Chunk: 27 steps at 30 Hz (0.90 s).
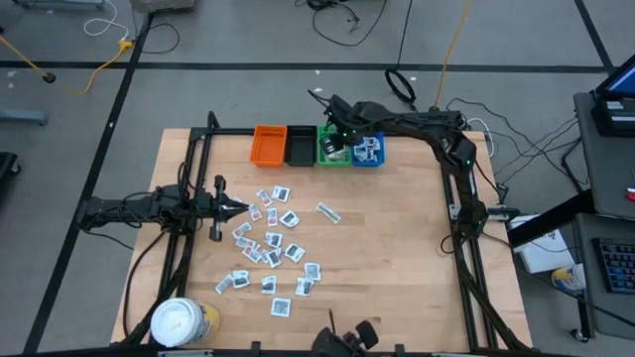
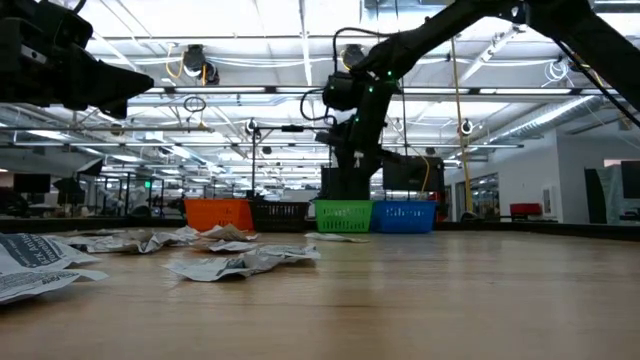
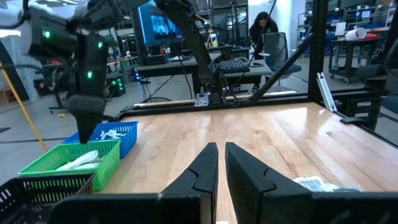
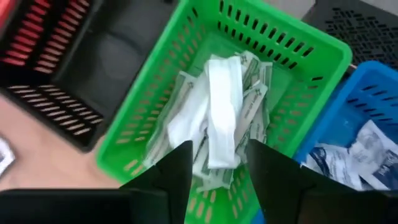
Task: Pick & Place First Aid Supplies
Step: Put the green bandage into the green bin
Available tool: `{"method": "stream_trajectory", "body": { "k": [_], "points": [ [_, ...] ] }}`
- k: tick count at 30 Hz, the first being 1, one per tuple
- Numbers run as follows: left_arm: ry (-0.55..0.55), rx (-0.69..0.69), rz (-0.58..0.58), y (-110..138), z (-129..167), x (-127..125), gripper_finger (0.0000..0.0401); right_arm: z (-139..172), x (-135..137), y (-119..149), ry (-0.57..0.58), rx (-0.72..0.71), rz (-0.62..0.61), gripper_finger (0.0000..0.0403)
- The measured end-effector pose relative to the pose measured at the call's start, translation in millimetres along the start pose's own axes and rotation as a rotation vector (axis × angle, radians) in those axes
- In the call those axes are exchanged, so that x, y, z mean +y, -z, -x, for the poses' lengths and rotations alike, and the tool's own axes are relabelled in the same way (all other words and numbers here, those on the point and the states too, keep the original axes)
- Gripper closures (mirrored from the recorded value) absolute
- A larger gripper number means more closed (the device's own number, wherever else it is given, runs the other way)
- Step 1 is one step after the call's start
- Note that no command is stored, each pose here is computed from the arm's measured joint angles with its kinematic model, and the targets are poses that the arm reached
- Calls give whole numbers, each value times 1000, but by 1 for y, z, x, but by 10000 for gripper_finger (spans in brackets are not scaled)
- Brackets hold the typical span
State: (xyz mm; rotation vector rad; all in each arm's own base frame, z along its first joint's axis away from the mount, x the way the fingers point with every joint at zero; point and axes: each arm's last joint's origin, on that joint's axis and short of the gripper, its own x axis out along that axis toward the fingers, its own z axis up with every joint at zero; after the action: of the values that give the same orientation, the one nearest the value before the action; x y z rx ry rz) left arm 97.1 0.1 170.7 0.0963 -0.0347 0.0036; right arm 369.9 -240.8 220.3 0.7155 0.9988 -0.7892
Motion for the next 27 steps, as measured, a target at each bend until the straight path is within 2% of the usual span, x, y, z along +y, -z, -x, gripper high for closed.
{"method": "stream_trajectory", "body": {
  "k": [6,17,21,27],
  "points": [
    [0,0,0,0,0,0,364,16,0,14,44,104,-7,267],
    [0,0,0,0,0,0,364,27,-1,49,203,403,-6,262],
    [0,0,0,0,0,0,364,28,7,53,197,406,-12,261],
    [0,0,0,0,0,0,364,26,33,60,100,360,46,261]
  ]
}}
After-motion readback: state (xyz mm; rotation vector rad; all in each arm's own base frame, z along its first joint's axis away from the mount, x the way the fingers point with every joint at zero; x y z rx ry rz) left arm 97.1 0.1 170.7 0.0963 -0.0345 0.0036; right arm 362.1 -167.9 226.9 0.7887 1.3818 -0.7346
